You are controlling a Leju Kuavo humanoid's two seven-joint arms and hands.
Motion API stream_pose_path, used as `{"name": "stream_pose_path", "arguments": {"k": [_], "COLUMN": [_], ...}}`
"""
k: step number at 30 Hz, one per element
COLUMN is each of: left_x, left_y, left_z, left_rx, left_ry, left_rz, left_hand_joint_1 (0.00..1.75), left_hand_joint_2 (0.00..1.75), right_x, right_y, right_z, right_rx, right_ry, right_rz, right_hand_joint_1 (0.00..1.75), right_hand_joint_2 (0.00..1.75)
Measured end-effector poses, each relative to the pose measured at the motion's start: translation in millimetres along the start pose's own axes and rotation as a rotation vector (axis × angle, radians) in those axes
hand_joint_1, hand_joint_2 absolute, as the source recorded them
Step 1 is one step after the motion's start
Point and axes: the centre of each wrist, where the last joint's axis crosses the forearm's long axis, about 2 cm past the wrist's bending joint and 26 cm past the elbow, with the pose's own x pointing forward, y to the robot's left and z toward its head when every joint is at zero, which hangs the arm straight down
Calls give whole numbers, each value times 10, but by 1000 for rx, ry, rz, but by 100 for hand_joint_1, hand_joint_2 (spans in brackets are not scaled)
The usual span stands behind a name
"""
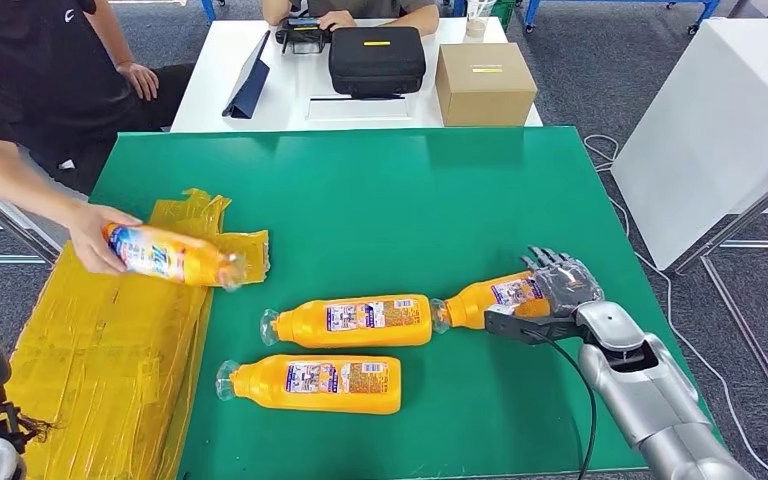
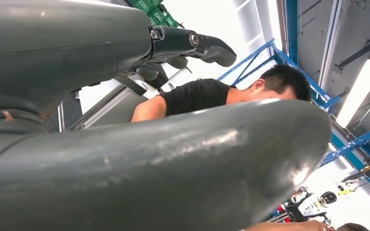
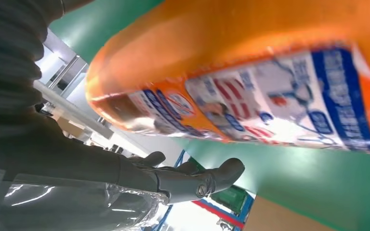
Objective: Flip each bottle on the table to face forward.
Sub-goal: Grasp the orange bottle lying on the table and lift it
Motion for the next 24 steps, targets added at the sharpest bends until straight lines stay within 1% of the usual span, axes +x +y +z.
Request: {"name": "stream_pose_path", "arguments": {"k": [7,16,24], "left_x": [0,7,18], "left_y": [33,25,15], "left_z": [21,12,-11], "left_rx": [1,-2,2], "left_ry": [-3,-6,-1], "left_rz": [-3,-6,-10], "left_hand_joint_1": [0,0,0], "left_hand_joint_2": [0,0,0], "right_x": [-11,-126,-314], "right_y": [18,30,0], "right_z": [-78,-74,-76], "right_rx": [46,65,92], "right_ry": [-9,14,47], "right_rz": [5,24,56], "right_hand_joint_1": [0,0,0], "right_hand_joint_2": [175,175,175]}}
